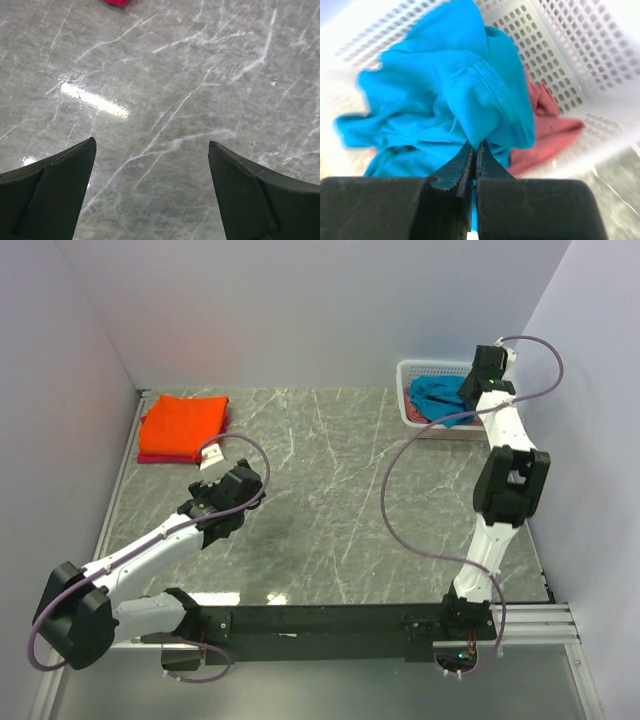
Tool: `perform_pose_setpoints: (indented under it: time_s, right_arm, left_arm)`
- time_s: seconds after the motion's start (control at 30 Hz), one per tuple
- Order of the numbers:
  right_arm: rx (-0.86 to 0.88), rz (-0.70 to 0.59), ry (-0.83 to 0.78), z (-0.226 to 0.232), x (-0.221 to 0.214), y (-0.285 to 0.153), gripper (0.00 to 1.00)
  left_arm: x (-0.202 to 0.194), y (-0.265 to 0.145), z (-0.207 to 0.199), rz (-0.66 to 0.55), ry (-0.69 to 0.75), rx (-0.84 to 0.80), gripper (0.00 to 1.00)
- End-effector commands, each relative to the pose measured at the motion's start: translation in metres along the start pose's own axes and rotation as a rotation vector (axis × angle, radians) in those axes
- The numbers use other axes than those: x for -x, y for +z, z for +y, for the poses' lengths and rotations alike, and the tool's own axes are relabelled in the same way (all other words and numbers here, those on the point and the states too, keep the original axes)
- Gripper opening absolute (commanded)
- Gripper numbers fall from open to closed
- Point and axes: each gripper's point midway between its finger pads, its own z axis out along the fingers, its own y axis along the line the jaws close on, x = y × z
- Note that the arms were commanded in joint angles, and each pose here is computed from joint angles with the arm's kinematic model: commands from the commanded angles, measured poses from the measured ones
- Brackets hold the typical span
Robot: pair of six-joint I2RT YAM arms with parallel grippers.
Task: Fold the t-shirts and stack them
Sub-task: Grab the tshirt from the pile, then move the tshirt to the center of the board
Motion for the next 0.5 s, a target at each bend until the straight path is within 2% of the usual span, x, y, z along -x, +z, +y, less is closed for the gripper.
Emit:
perform_pose_setpoints:
  time_s: [0.0,0.23,0.27,0.47]
  right_arm:
    - [0.118,-0.335,0.02,0.029,0.1,-0.101,0.0]
    - [0.259,-0.589,-0.038,0.073,0.148,-0.246,0.0]
    - [0.308,-0.627,-0.047,0.086,0.15,-0.277,0.0]
    - [0.525,-0.782,-0.02,0.115,0.161,-0.39,0.0]
  left_arm:
    - [0.022,-0.011,-0.013,-0.041,-0.071,-0.058,0.99]
    - [0.027,-0.021,-0.021,-0.04,-0.117,-0.138,1.0]
    - [0.028,-0.023,-0.022,-0.04,-0.126,-0.147,0.99]
    - [0.026,-0.03,-0.021,-0.03,-0.147,-0.193,0.99]
